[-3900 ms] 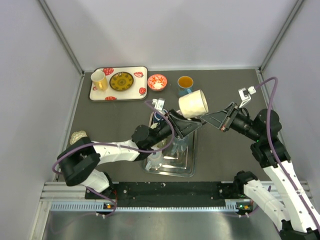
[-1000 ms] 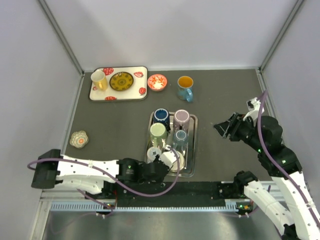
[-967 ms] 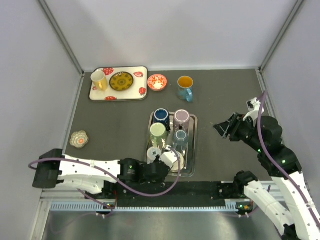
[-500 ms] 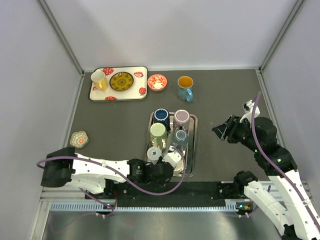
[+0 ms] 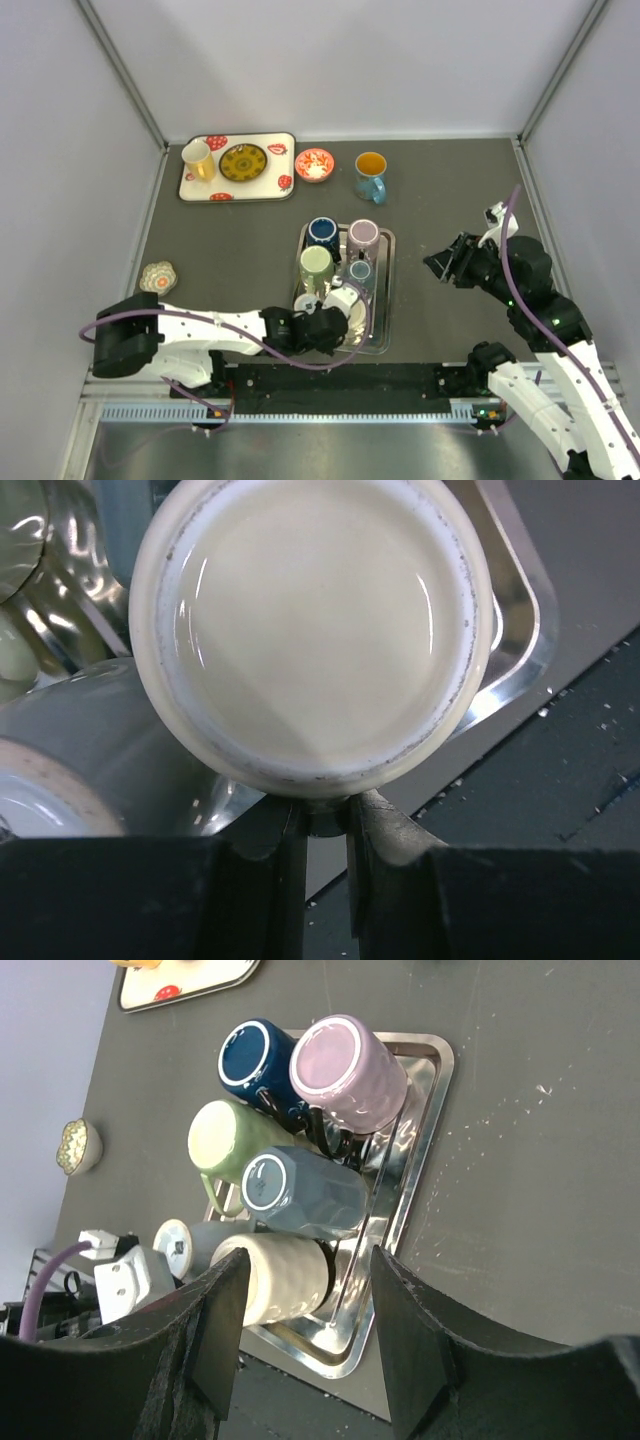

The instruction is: Turn the mug right side up

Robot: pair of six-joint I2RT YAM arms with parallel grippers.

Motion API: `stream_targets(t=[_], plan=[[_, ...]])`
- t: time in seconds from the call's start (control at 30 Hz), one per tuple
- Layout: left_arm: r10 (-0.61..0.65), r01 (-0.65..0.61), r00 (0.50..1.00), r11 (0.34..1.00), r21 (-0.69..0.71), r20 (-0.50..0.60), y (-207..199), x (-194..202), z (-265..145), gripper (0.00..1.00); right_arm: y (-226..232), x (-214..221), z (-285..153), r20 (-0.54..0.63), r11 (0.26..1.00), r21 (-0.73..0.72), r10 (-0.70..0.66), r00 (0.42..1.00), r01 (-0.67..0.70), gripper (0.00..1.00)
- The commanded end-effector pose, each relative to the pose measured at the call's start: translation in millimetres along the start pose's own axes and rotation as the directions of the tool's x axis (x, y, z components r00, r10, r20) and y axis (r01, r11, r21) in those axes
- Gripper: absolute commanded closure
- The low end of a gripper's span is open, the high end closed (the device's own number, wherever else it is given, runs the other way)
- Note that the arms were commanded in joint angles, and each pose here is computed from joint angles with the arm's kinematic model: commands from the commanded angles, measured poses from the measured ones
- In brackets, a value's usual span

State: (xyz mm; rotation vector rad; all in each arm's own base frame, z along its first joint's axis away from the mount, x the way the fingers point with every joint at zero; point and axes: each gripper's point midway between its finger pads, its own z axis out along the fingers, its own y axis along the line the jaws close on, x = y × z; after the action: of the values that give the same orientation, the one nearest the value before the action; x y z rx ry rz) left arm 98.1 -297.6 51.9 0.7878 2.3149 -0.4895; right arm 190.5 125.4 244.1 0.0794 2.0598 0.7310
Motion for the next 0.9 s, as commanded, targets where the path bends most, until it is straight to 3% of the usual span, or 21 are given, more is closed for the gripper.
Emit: stream_targets(t=[0.0,0.53,0.7,0.87], plan=[[-0.073,0.074,0.997,0.997,-0.035,0.032,8,-15,3,1.00,6,-6,-1,0.029,1.000,-0.030,-0.004,1.000,0.005,0.48],[-0.124,0.123,0.992,0.981,-0.147,0.002,42,-7,3,1.00,2,-1,8,0.011,1.000,-0.015,-0.003,1.000,0.003,0.48],[-0.117,0.115,0.993,0.984,-0.135,-0.007,40,-8,-4,0.73,2,-3,9,0.012,1.000,-0.014,-0.007,1.000,0.007,0.48],[-0.116,0.116,0.993,0.985,-0.124,0.010,41,-13,-17,0.61,4,-6,9,0.016,1.000,-0.016,-0.004,1.000,0.004,0.47]])
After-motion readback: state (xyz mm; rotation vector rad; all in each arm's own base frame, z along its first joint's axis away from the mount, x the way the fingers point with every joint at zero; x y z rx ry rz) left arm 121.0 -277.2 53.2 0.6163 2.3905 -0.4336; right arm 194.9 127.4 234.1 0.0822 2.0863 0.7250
